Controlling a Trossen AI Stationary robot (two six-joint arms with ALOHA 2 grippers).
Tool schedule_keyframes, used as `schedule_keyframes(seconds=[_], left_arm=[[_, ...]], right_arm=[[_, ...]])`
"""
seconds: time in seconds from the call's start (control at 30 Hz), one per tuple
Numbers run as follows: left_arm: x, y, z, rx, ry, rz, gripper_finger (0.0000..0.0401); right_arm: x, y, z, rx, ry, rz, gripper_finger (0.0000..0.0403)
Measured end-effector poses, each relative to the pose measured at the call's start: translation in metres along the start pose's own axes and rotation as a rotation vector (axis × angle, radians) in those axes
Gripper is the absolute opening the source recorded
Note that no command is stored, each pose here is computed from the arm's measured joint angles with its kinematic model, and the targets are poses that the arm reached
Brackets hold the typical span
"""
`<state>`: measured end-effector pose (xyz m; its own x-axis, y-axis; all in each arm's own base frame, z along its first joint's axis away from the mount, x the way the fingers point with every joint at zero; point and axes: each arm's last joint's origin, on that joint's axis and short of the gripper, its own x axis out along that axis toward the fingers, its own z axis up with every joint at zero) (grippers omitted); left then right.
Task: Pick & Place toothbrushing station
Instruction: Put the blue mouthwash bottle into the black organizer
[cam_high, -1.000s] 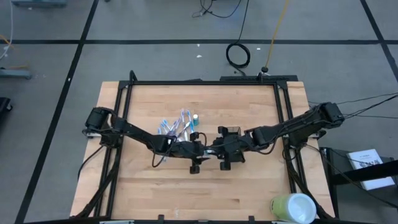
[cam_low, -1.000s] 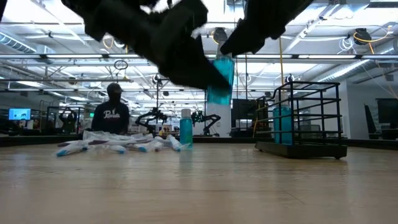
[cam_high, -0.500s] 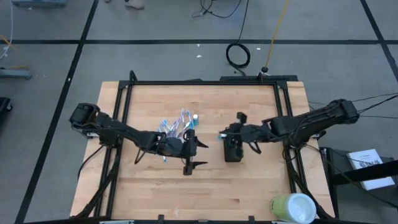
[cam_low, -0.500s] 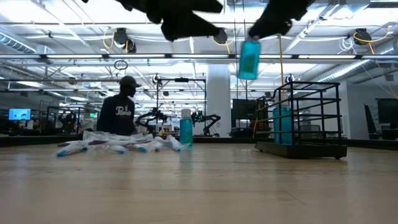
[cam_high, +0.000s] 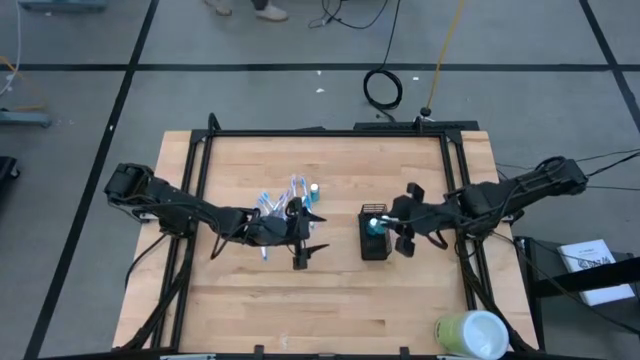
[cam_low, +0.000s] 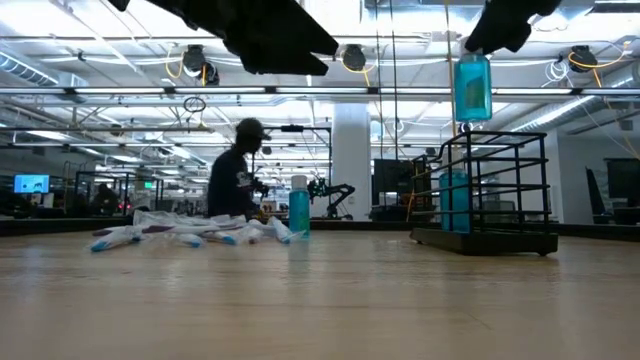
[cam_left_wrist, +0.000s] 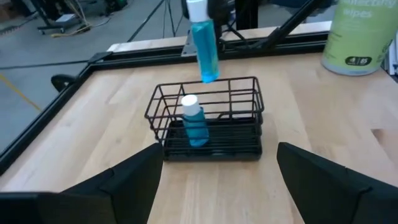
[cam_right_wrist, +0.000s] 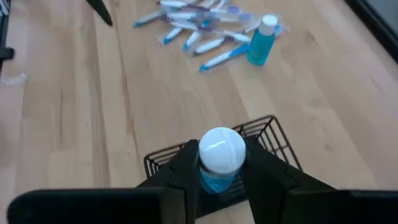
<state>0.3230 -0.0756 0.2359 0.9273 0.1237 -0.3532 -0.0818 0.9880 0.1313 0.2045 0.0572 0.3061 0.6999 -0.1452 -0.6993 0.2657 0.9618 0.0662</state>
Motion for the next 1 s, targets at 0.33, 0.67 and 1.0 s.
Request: schedule_keyframes(seconds=[0.33,0.67,1.0], left_arm=[[0.002,0.006,-0.008,-0.041,0.024,0.02,0.0324],[0.002,0.007,-0.008,-0.043,0.023,0.021,0.0324],[0.002,0.007,-0.008,-0.049,0.023,0.021,0.0324]], right_arm=[[0.031,-0.003,-0.03,0.01,0.058,-0.033,0.0088],[0.054,-0.004,-0.049,0.033,-0.007,0.002,0.0088],[0.071,-0.01,-0.072,0.031,-0.003,0.023,0.009]])
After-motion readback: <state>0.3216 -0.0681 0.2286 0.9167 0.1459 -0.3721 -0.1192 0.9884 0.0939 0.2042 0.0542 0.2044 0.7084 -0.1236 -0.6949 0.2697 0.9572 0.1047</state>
